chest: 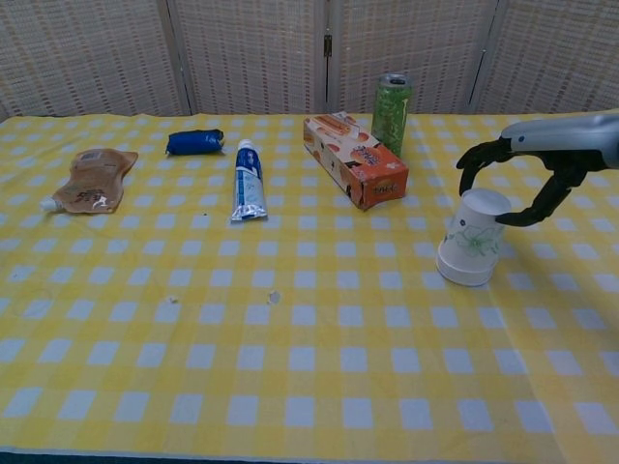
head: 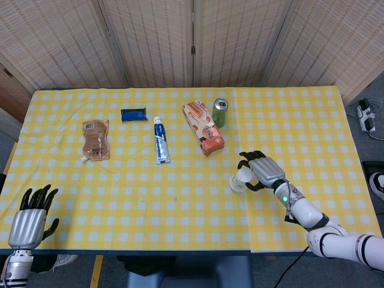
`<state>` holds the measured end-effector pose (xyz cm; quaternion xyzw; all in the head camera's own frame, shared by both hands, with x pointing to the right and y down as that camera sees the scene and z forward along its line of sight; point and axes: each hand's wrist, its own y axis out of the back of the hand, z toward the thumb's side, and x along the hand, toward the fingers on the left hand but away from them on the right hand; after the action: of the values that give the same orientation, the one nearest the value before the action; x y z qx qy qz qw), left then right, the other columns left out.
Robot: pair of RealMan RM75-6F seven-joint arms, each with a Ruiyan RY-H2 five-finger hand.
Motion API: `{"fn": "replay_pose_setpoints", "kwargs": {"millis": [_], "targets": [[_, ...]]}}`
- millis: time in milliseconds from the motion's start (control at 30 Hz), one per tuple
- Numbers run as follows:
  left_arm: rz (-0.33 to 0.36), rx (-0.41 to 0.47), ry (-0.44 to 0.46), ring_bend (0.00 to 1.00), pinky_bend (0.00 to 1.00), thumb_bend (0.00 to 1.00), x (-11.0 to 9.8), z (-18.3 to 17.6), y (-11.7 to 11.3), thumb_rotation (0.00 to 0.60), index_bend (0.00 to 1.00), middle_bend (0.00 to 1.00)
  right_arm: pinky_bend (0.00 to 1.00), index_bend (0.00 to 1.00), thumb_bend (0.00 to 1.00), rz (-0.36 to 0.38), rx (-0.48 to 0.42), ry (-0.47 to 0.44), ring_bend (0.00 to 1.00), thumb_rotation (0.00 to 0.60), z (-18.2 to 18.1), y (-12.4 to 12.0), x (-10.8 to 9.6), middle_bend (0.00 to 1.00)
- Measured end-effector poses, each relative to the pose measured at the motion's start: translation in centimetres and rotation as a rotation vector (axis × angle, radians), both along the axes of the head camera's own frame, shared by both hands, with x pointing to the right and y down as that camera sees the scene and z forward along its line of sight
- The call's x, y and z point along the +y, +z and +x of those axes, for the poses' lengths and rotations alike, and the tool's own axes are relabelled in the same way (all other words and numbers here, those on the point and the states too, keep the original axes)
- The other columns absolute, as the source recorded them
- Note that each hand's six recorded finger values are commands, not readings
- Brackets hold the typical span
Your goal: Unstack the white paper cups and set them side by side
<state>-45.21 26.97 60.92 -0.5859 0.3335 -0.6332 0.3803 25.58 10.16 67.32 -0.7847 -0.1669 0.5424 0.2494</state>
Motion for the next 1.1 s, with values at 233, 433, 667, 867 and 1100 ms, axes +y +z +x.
{"fn": "replay_pose_setpoints", "kwargs": {"millis": [233, 433, 667, 867, 1100], "targets": [[-0.001, 0.000, 0.000, 0.12, 0.00, 0.38, 0.1, 0.0, 0.0, 0.600, 0.17, 0.11, 0.05, 0.37, 0.43, 0.021, -0.009, 0.001, 0.09, 0.600, 0.2, -0.7, 0.0, 0.13], [0.002, 0.000, 0.003, 0.12, 0.00, 0.38, 0.0, 0.1, -0.2, 0.600, 0.17, 0.11, 0.05, 0.38, 0.43, 0.056, -0.023, 0.000, 0.09, 0.600, 0.4, -2.3, -0.1, 0.14], [0.007, 0.002, 0.003, 0.12, 0.00, 0.38, 0.0, 0.1, -0.3, 0.600, 0.17, 0.11, 0.05, 0.39, 0.43, 0.105, -0.042, -0.012, 0.10, 0.600, 0.8, -5.0, -0.1, 0.15], [0.006, 0.005, 0.006, 0.12, 0.00, 0.38, 0.0, 0.2, -0.3, 0.600, 0.17, 0.11, 0.05, 0.40, 0.43, 0.158, -0.084, -0.018, 0.10, 0.600, 0.6, -7.9, 0.0, 0.16], [0.010, 0.009, 0.006, 0.12, 0.00, 0.38, 0.1, 0.2, -0.4, 0.600, 0.17, 0.11, 0.05, 0.40, 0.43, 0.155, -0.123, -0.056, 0.10, 0.600, -1.3, -8.5, 0.0, 0.16]]}}
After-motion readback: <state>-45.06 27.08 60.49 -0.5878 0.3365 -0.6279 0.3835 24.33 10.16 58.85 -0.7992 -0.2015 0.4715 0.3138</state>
